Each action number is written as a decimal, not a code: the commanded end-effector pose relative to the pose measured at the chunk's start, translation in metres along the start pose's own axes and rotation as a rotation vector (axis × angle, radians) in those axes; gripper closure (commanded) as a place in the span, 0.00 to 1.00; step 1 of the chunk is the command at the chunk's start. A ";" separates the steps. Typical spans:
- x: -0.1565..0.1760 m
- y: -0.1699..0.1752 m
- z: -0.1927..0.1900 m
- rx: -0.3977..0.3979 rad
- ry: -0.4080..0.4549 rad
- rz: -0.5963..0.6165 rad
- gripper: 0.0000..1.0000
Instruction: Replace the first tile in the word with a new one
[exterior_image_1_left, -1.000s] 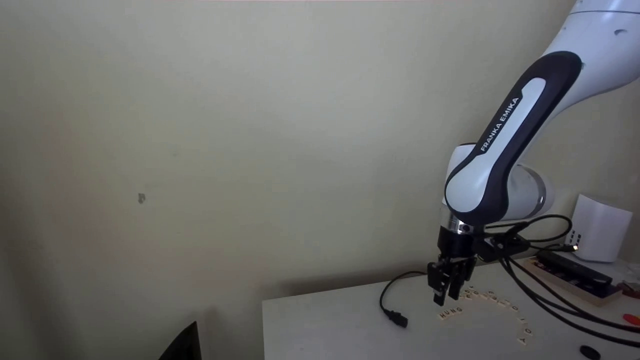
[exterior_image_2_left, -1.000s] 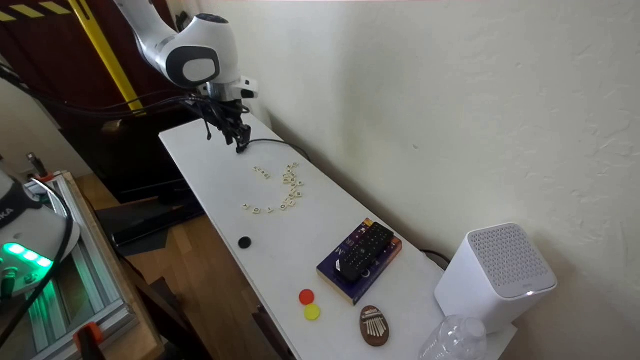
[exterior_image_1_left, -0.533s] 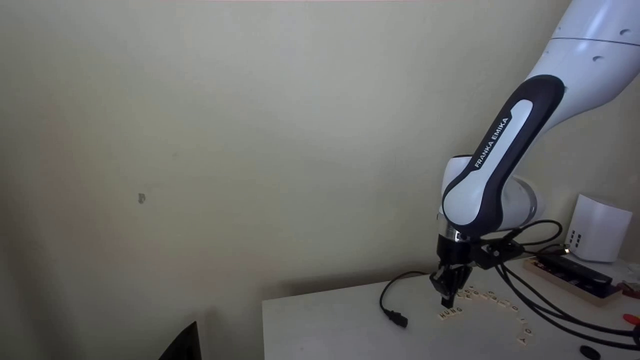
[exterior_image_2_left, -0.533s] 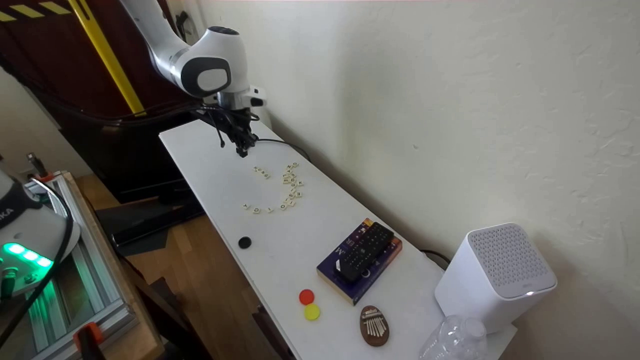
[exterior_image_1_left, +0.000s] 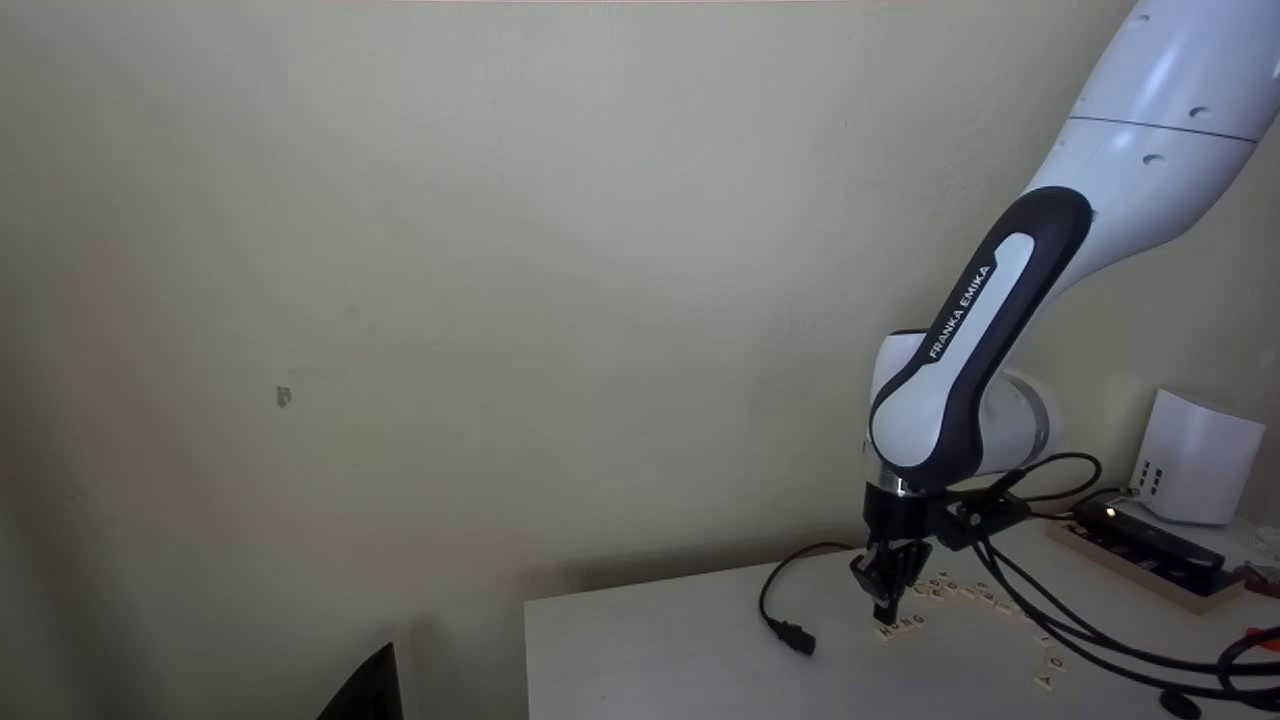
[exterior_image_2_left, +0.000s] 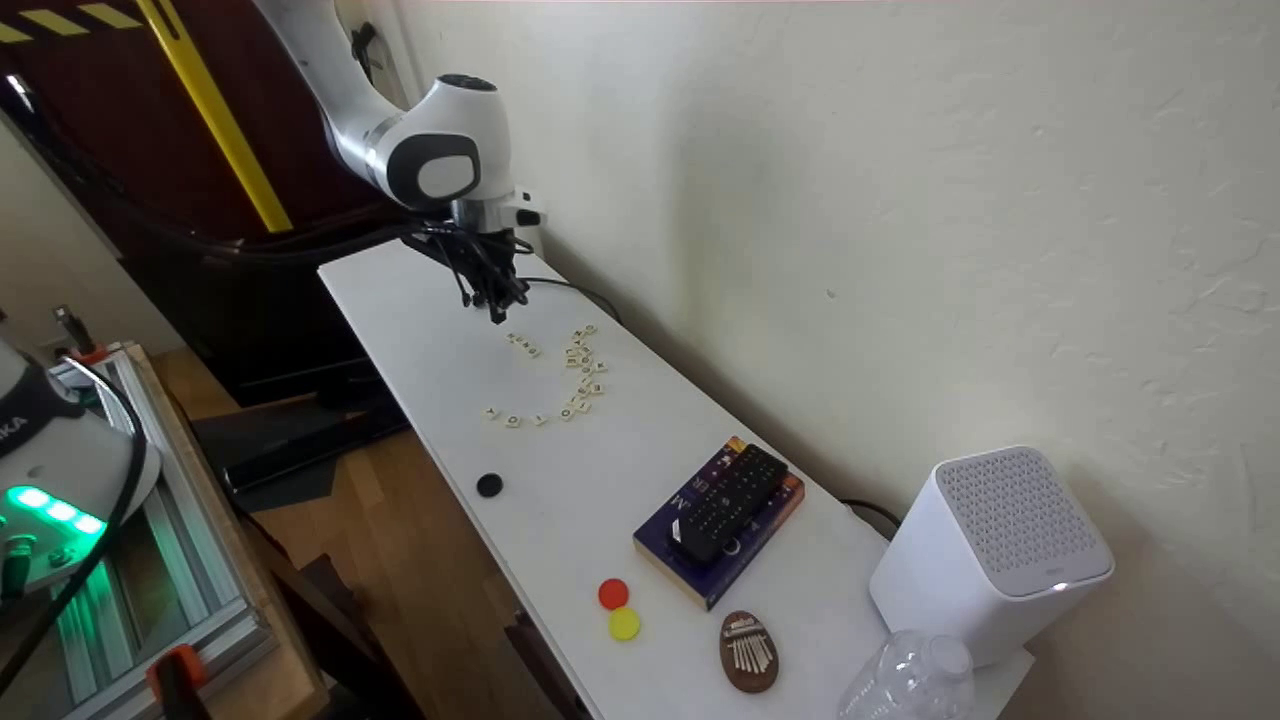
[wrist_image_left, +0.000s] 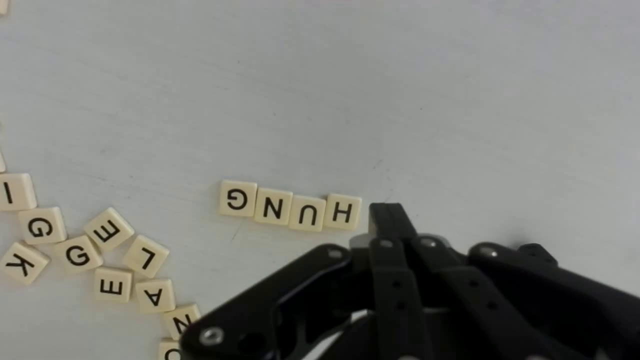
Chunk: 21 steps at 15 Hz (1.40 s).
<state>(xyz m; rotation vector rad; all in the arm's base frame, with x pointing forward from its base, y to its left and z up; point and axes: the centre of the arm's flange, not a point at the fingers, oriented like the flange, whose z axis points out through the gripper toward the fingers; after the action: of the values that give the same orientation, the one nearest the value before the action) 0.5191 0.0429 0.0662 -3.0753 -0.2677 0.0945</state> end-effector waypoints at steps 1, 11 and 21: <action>0.010 0.005 0.014 -0.005 -0.026 -0.026 1.00; 0.006 0.011 0.030 -0.002 -0.042 -0.018 1.00; 0.013 0.009 0.030 -0.002 -0.039 -0.036 1.00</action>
<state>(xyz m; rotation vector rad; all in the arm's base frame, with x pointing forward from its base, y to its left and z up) 0.5247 0.0371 0.0398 -3.0759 -0.2784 0.1348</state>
